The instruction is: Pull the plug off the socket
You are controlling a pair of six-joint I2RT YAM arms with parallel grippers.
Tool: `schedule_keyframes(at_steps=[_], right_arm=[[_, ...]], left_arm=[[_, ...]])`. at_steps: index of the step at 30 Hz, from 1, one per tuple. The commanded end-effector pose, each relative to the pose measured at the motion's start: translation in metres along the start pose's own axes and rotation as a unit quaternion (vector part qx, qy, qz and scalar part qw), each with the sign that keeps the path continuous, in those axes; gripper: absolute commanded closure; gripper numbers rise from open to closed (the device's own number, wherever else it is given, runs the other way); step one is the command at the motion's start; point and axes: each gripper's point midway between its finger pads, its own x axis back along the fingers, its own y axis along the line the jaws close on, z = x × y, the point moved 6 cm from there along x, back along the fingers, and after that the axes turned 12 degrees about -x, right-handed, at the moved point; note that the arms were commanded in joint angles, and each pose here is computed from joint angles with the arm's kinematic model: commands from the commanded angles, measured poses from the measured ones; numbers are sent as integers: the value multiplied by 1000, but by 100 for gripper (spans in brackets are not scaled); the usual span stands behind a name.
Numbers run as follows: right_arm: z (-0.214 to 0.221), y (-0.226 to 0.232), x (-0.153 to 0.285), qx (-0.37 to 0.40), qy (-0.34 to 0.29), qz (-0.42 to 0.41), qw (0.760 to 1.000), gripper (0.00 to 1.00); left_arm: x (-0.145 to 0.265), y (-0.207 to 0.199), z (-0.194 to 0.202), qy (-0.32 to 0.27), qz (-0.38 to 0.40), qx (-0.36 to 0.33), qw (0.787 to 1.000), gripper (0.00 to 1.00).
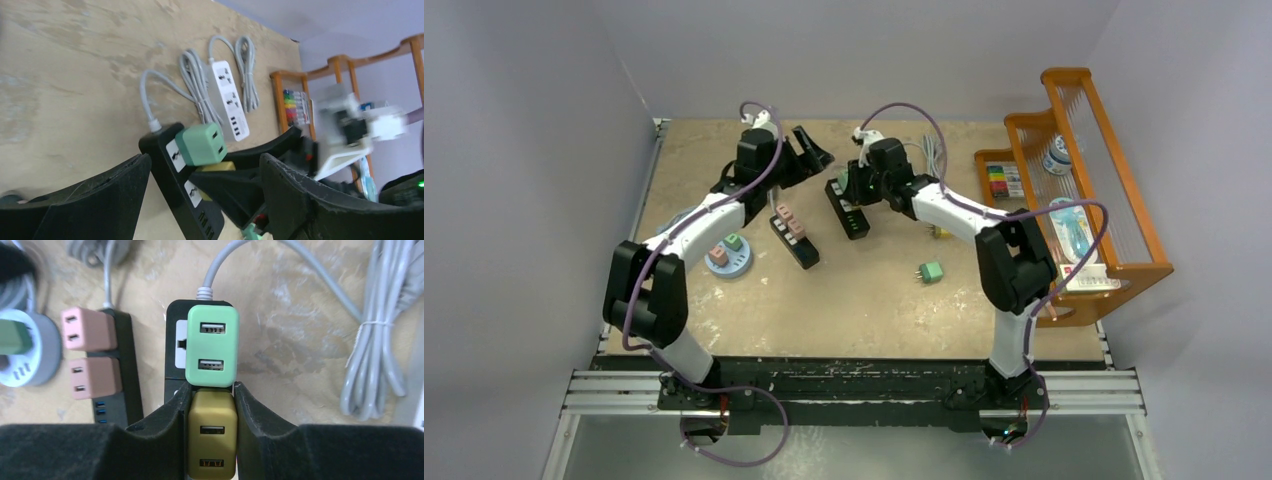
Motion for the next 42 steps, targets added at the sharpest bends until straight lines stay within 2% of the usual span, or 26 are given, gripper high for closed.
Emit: schedule_keyframes(at_steps=[1,7,20,29,30,31,33,34,37,38,40,41,42], right_arm=[[-68,32,46,-12,-112,-65,992,100],[-82,24,65,-27,-153,-60,986,100],[-87,31,80,-26,-164,-115,979,100],[-95,39,95,-19,-184,-135,973,100],[-97,41,99,-16,-188,-141,972,100],[-98,44,102,-13,-192,-150,970,100],[-99,49,107,-6,-197,-166,966,100],[-100,51,111,0,-200,-176,964,100],[-98,62,118,28,-194,-220,956,100],[-104,58,117,27,-207,-196,958,100],[-107,44,112,46,-225,-66,971,100],[-104,48,113,60,-226,-43,971,100],[-98,58,116,77,-209,-88,971,100]], left_arm=[[-6,-24,-4,-19,56,16,998,21],[-11,-32,3,-10,66,20,998,21],[-30,-47,25,11,113,57,992,22],[-47,-39,57,44,102,73,991,26],[-48,-39,59,44,103,75,991,34],[-49,-40,59,43,108,79,990,49],[-50,-40,60,42,112,86,989,95],[-51,-39,61,43,111,89,989,100],[-54,-38,63,44,109,94,989,100],[-54,-37,64,43,108,94,989,100],[-53,-37,64,43,106,93,989,100],[-53,-36,63,42,103,91,990,100],[-53,-35,63,42,99,89,990,100]])
